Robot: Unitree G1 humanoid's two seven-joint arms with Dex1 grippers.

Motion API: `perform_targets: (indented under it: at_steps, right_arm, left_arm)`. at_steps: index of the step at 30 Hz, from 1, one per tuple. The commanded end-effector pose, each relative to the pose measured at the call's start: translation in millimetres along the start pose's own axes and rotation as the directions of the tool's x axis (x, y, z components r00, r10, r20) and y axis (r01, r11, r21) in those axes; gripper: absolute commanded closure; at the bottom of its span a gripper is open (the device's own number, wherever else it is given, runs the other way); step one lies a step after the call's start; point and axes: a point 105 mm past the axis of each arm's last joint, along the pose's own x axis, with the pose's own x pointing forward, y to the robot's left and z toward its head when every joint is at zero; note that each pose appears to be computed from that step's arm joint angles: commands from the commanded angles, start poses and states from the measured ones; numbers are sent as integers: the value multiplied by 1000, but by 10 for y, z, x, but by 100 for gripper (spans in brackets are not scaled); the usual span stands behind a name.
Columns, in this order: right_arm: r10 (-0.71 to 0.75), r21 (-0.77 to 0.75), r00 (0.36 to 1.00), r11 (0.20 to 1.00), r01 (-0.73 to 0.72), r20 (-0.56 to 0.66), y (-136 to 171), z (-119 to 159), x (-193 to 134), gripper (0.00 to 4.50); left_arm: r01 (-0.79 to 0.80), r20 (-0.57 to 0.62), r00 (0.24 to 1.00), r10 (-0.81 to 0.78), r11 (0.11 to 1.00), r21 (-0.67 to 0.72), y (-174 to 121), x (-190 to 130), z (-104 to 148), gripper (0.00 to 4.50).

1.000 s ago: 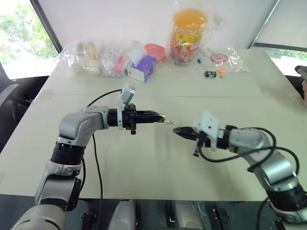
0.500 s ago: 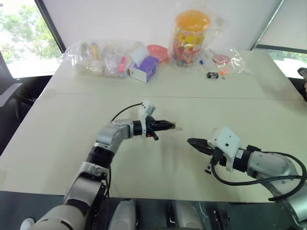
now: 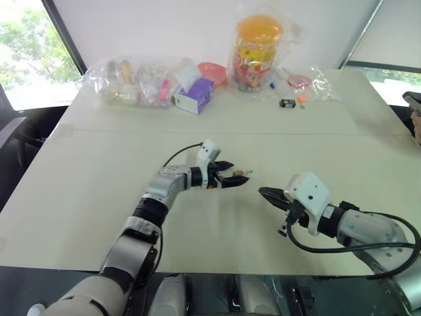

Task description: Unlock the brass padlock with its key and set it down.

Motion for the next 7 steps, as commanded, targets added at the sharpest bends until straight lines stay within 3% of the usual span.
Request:
perform_targets:
  at_steps: [1, 7]
  right_arm:
    - [-16, -68, 1000, 998, 16, -2, -71, 56, -76, 450]
    - [-54, -118, 998, 992, 48, -43, -303, 16, -161, 450]
  left_arm:
    - [0, -38, 999, 3, 997, 77, 37, -237, -26, 2]
    - [108, -36, 994, -102, 957, 270, -202, -627, 210, 2]
